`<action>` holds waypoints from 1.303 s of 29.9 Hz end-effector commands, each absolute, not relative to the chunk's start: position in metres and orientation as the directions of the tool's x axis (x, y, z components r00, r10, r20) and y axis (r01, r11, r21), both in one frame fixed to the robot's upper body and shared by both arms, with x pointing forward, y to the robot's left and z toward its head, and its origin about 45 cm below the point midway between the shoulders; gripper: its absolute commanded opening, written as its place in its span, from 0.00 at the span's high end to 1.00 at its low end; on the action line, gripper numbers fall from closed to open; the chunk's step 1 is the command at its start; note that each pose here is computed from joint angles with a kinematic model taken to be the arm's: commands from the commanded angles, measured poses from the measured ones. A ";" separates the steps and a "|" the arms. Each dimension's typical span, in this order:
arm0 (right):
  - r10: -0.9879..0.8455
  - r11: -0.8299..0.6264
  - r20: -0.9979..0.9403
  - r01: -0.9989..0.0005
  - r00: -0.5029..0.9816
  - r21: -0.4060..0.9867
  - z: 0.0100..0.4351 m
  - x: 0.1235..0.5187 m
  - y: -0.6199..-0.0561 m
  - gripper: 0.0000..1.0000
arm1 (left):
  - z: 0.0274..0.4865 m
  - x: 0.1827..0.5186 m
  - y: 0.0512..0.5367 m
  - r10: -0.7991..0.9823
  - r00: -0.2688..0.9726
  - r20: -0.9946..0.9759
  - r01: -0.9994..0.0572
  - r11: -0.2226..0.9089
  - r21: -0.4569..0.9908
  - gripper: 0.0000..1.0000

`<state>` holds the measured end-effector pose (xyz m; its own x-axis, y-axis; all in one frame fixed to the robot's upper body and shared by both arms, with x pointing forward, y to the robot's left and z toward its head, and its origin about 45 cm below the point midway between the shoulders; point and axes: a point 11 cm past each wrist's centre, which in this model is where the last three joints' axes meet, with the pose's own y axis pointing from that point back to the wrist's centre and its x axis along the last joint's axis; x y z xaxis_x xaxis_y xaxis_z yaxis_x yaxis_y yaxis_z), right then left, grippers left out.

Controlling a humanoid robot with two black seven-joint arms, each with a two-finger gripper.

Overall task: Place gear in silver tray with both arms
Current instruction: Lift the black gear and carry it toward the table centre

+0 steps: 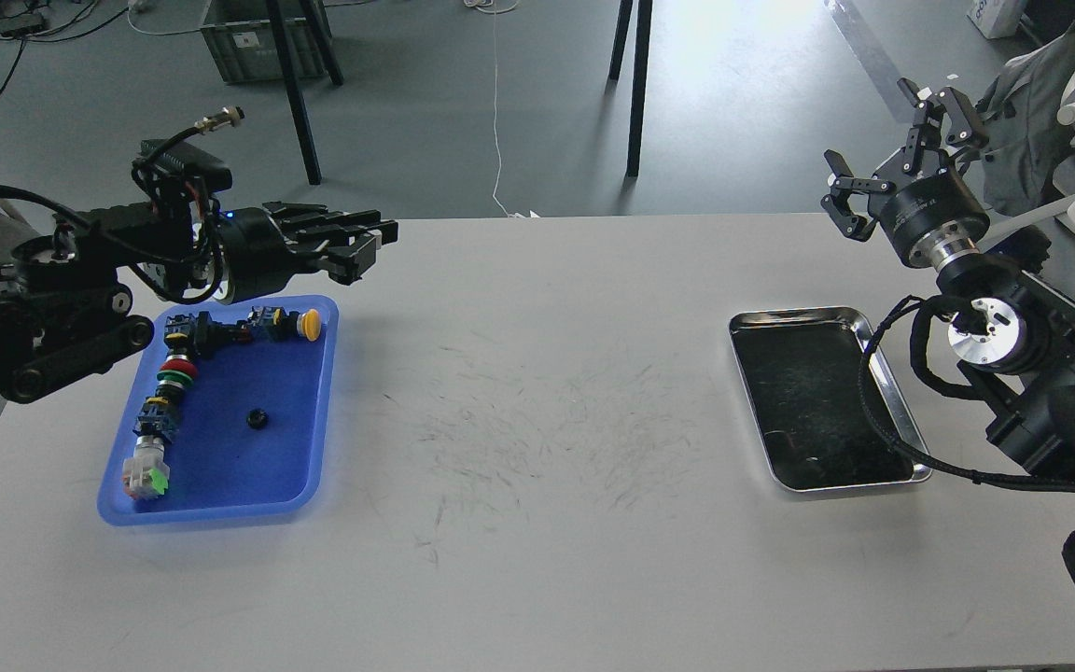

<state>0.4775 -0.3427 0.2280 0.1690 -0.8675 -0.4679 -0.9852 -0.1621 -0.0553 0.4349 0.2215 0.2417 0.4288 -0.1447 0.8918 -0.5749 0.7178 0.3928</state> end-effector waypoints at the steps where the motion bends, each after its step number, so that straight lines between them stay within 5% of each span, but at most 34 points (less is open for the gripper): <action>1: -0.871 -0.161 -0.461 -0.985 0.169 -0.056 0.231 0.479 -0.345 0.01 | 0.232 0.434 0.168 -0.164 0.421 0.892 -0.509 0.772 0.382 0.75; 13: -0.881 -0.148 -0.446 -0.988 0.157 -0.055 0.237 0.482 -0.347 0.01 | 0.160 0.383 0.037 -0.262 0.464 0.846 -0.298 0.854 0.427 0.74; 24: -0.887 -0.146 -0.435 -0.988 0.154 -0.050 0.236 0.482 -0.348 0.01 | 0.115 0.379 0.070 -0.300 0.517 0.802 -0.335 0.790 0.513 0.74; 39: -0.894 -0.159 -0.419 -0.987 0.158 -0.035 0.231 0.481 -0.345 0.01 | 0.111 0.377 0.073 -0.293 0.525 0.799 -0.342 0.788 0.513 0.73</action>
